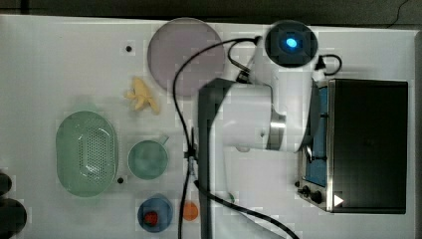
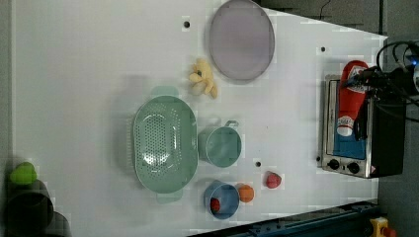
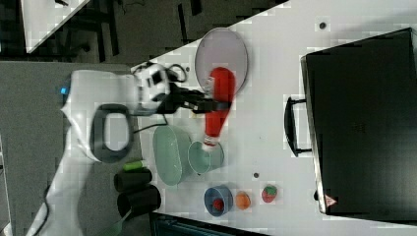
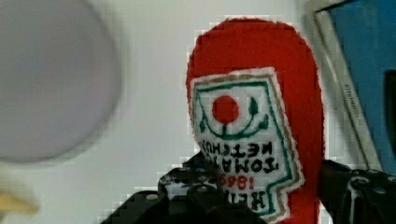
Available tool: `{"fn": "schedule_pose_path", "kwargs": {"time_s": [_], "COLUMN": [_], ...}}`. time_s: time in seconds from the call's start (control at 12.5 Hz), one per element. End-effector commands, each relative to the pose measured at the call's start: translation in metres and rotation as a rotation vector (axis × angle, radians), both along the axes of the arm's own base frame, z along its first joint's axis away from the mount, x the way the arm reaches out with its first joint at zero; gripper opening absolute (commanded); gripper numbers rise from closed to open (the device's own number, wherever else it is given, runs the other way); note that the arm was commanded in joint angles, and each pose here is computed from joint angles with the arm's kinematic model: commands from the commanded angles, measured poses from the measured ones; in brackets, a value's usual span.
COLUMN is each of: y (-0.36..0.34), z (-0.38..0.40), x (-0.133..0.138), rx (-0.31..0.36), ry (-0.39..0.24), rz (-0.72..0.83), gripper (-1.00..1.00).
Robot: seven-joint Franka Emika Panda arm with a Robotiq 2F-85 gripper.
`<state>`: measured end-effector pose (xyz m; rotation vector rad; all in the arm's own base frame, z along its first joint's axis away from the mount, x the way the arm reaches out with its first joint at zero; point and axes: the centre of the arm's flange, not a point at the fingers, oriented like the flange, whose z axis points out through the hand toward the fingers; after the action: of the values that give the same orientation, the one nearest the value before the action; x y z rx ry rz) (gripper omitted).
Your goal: Pick ketchup from strainer and place it on the table
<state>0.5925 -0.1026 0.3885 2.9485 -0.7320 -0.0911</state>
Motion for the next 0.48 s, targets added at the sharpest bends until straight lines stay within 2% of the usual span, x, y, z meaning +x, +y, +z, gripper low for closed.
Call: {"fn": "schedule_pose_path", "kwargs": {"time_s": [0.08, 0.48], "y": [0.042, 0.063], "z": [-0.025, -0.099], "x": [-0.009, -0.049], "rx": [0.020, 0.042], "ry": [-0.039, -0.021], "rz": [0.131, 0.169], "gripper": [0.19, 0.19]}}
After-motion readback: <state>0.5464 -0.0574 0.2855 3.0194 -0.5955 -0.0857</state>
